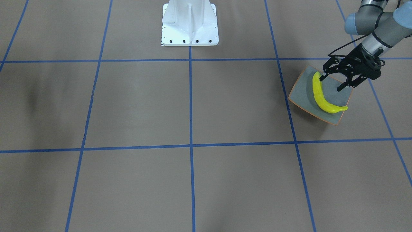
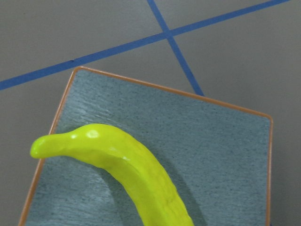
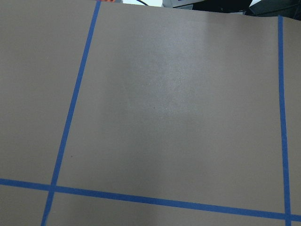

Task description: Transfer all bananas from basket to plate

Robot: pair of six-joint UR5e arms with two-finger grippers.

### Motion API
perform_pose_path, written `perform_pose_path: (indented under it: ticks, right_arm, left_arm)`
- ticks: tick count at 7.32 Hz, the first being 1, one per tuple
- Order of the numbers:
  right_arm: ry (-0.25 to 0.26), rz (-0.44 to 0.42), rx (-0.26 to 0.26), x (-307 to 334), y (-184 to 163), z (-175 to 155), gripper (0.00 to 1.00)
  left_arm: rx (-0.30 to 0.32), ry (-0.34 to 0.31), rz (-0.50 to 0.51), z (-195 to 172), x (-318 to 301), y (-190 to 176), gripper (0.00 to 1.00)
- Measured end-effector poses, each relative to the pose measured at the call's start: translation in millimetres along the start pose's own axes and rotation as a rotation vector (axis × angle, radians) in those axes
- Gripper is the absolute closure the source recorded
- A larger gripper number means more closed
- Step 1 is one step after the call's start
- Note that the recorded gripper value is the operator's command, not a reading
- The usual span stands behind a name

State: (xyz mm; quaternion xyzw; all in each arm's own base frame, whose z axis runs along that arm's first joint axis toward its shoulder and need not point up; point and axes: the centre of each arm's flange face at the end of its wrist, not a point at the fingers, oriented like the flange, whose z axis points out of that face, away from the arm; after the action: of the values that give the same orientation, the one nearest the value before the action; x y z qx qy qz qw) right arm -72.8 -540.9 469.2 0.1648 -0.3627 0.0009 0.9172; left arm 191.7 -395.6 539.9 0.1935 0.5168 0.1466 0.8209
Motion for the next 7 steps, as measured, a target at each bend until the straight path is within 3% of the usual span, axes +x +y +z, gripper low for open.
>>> perform_pose_path:
  ticks: [2, 4, 7]
  right_arm:
    - [0.041, -0.059, -0.028, 51, 30, -1, 0.0]
    - [0.068, -0.121, -0.073, 132, 76, -8, 0.0]
    - [-0.038, -0.184, -0.15, 252, 137, 11, 0.0]
  left_arm:
    - [0.04, 0.029, -0.026, -30, -13, -27, 0.01]
    - [0.058, 0.032, -0.033, -31, -22, -47, 0.01]
    - [0.062, 0.027, -0.036, -15, -32, -69, 0.01]
